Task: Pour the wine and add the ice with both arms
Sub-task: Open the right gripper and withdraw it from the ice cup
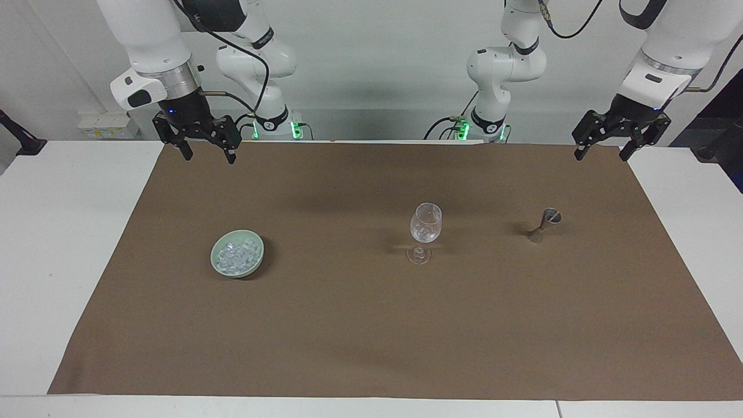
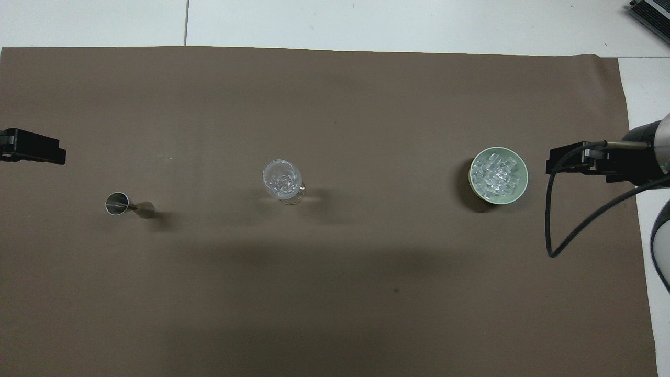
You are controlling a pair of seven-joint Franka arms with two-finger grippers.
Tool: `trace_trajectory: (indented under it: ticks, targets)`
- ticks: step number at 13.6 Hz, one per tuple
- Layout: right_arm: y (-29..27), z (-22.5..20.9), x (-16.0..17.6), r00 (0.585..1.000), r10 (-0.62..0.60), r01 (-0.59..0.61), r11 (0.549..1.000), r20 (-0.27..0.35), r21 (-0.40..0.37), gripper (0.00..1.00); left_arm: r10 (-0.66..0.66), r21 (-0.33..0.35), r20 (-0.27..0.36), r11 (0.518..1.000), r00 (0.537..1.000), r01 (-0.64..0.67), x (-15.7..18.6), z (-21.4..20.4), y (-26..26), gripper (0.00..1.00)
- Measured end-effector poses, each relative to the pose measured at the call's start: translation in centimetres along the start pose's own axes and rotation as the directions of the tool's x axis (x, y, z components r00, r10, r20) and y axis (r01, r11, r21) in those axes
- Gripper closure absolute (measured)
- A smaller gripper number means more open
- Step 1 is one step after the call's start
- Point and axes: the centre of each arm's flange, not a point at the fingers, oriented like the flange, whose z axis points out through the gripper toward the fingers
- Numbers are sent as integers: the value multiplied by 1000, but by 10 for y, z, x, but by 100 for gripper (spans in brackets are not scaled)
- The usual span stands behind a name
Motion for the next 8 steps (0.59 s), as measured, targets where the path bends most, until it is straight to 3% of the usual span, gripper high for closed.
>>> trace_trajectory:
  ticks: [8]
  targets:
    - [-8, -1, -8, 1000, -22, 22, 1000, 0, 0, 0, -2, 0, 15, 1000, 1000, 2, -1, 2, -1, 0]
